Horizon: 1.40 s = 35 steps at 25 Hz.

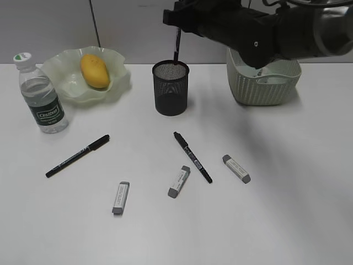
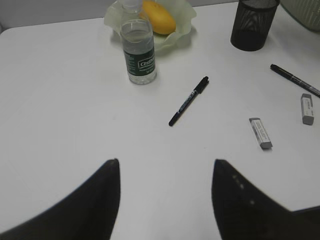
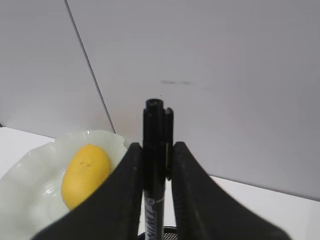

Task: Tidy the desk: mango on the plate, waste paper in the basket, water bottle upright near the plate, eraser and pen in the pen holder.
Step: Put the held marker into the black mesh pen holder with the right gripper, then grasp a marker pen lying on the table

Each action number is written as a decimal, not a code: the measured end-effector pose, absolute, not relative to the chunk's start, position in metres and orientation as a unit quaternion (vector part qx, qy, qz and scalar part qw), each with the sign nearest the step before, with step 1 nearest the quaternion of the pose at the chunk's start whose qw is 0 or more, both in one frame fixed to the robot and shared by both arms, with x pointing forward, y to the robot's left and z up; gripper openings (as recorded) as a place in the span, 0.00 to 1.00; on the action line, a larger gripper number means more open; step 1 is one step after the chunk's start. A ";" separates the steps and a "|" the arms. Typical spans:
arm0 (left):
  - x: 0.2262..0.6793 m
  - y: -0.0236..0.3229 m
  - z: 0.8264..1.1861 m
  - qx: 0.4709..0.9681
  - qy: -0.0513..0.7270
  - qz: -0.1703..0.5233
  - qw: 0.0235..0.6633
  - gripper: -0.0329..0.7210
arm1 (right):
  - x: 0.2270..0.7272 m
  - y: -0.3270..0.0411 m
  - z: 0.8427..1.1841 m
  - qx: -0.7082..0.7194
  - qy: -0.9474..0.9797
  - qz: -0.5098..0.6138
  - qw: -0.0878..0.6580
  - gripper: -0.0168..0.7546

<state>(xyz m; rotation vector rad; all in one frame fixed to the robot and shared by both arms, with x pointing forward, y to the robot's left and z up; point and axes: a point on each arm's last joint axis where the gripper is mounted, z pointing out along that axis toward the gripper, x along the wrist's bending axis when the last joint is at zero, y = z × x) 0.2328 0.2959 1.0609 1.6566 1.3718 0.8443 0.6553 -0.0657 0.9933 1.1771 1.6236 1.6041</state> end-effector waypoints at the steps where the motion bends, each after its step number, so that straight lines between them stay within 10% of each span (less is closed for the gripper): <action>1: 0.233 0.296 1.061 0.656 0.543 0.334 0.404 0.63 | 0.658 -0.064 0.988 0.438 0.610 0.596 0.284 0.21; 19: 0.233 0.296 1.061 0.656 0.543 0.334 0.404 0.62 | 0.664 -0.060 0.945 0.471 0.676 0.509 0.249 0.52; 29: 0.233 0.296 1.061 0.656 0.543 0.334 0.404 0.62 | 0.619 -0.086 1.005 0.506 0.777 0.329 0.179 0.54; 35: 0.233 0.296 1.061 0.656 0.543 0.334 0.404 0.62 | 0.583 -0.106 1.042 0.511 0.814 0.240 0.138 0.74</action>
